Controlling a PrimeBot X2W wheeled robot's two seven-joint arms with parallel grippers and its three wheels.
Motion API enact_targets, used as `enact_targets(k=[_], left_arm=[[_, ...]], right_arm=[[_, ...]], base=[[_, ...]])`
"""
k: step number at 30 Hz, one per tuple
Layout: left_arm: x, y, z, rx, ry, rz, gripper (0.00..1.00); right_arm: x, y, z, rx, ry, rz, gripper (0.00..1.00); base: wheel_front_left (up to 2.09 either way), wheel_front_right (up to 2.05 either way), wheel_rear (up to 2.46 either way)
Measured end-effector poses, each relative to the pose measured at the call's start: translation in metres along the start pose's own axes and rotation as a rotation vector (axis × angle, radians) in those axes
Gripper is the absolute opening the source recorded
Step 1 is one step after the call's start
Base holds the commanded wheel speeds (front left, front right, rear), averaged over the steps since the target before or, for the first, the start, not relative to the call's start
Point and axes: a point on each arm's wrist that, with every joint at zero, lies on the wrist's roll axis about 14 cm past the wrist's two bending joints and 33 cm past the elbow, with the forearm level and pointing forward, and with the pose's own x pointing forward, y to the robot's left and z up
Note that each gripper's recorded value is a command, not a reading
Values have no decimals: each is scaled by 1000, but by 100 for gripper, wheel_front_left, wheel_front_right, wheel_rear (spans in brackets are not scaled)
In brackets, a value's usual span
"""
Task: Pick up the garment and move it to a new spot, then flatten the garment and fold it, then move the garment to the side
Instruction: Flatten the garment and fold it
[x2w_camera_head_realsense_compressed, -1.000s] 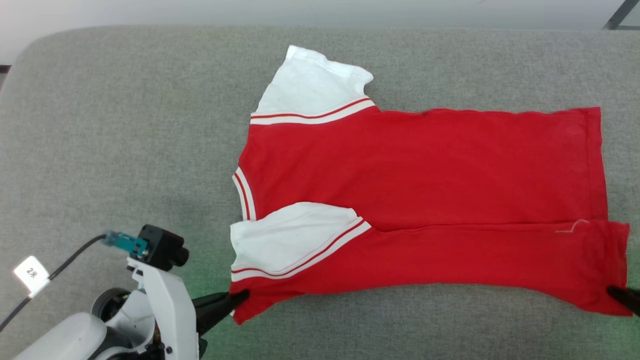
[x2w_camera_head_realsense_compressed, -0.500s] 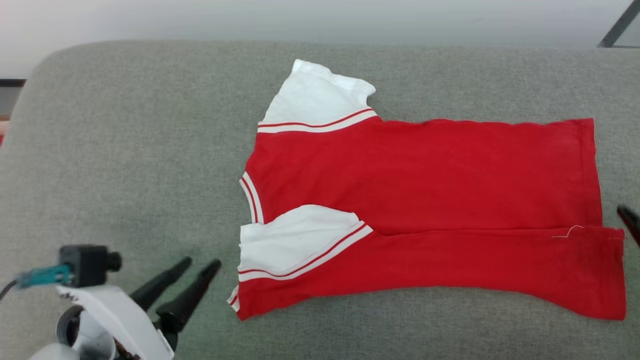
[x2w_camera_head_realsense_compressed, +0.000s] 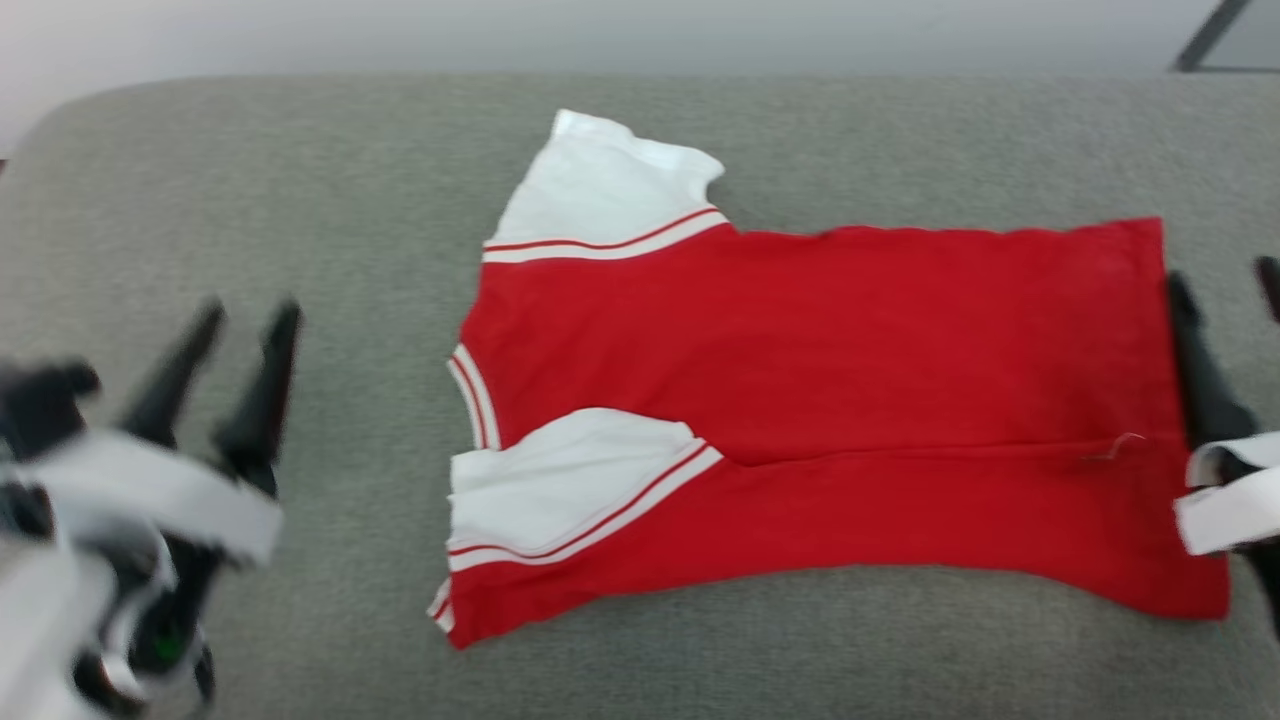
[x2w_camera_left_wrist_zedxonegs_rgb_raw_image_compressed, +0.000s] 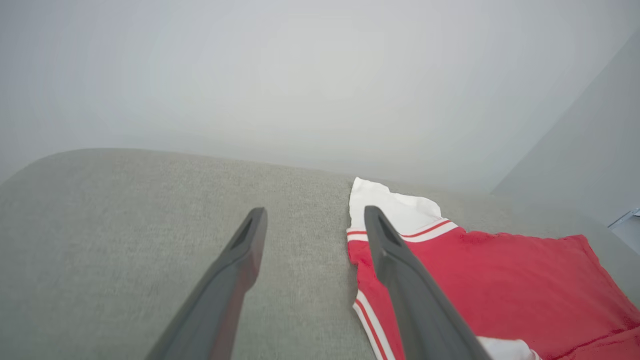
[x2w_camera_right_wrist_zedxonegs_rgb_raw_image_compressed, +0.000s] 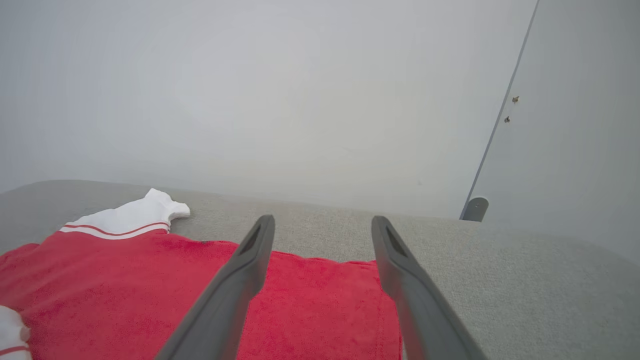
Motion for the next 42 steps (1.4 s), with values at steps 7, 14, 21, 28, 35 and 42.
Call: enact_targets(k=[7,14,21,28,35,42], left_arm=[[63,-23,23,150,5,-131,100],[141,-59,32,240,73,-230,100],[196,-73,-6,266,260,-242,100],[216,-62,-70,271,572,-203,100],[211,-56,-120,229,828,-210,100],[213,-60,-136,190,913,-238,100]], right_arm=[[-1,4,-5,3,-41,-13,100],[-10,-13,-2,29,-96,-88,100],[-20,-28,-3,26,-113,-145,100],[-24,-37,-14,21,-84,-178,100],[-30,-50,-28,8,-36,-218,100],[-31,-55,-35,0,-7,-230,100]], base=[[0,0,0],[0,0,0],[0,0,0],[0,0,0],[0,0,0],[0,0,0]])
